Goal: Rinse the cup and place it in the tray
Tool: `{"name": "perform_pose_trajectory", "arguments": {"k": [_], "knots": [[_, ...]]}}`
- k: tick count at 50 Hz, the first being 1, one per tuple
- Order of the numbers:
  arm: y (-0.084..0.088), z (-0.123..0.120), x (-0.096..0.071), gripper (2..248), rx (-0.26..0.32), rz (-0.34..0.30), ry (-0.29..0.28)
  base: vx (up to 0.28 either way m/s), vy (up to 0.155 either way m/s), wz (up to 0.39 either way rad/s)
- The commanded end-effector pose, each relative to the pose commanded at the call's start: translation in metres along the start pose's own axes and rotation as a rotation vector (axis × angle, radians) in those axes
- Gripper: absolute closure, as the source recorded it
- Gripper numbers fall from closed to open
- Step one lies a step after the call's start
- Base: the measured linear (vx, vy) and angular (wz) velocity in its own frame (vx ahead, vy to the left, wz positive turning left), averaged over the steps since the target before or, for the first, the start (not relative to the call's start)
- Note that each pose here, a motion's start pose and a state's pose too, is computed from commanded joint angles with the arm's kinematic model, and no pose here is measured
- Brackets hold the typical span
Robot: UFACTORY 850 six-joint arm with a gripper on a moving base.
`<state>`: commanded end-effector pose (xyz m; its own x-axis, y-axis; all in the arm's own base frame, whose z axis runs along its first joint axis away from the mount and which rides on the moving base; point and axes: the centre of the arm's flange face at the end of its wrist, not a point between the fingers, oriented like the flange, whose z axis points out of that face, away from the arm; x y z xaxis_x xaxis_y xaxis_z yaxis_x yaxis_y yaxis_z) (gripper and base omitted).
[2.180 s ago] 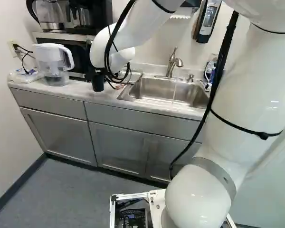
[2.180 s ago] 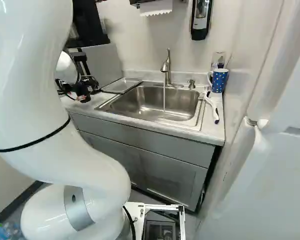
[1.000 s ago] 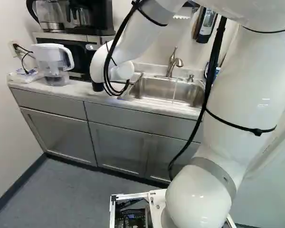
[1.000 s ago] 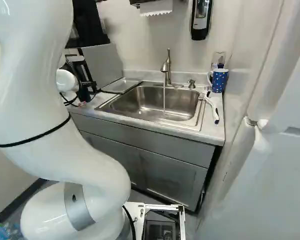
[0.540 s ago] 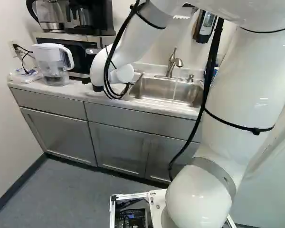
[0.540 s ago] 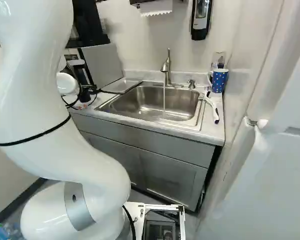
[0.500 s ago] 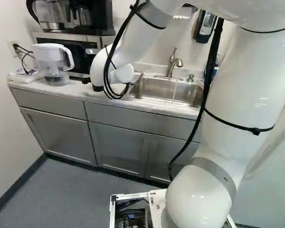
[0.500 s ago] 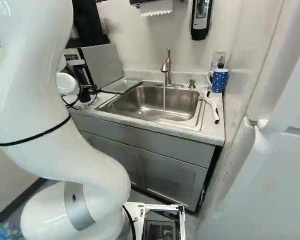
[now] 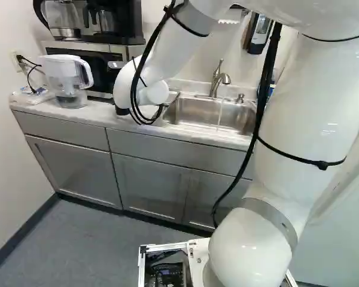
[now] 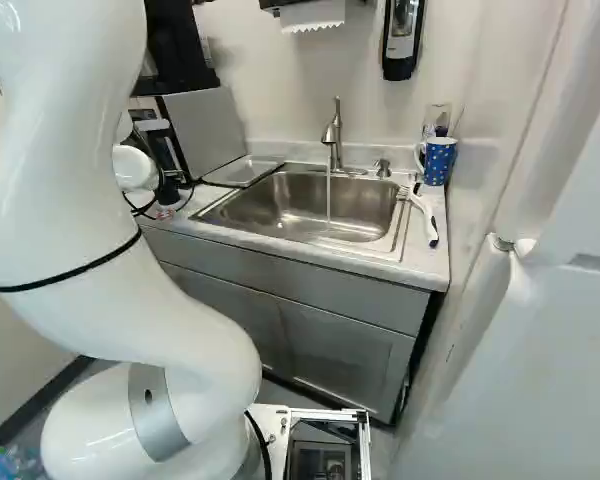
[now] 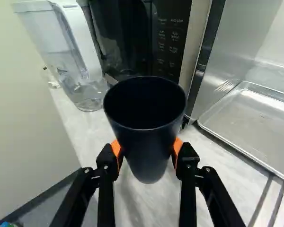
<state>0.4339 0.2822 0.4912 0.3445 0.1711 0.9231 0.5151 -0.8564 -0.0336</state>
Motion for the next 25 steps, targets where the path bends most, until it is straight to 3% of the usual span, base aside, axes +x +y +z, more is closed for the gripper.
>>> {"name": "perform_pose_trajectory", "arguments": {"k": [25], "knots": [[0.0004, -0.0054, 0.0077, 129, 0.0, 0.001, 0.018, 0.0, 0.0, 0.0]]}}
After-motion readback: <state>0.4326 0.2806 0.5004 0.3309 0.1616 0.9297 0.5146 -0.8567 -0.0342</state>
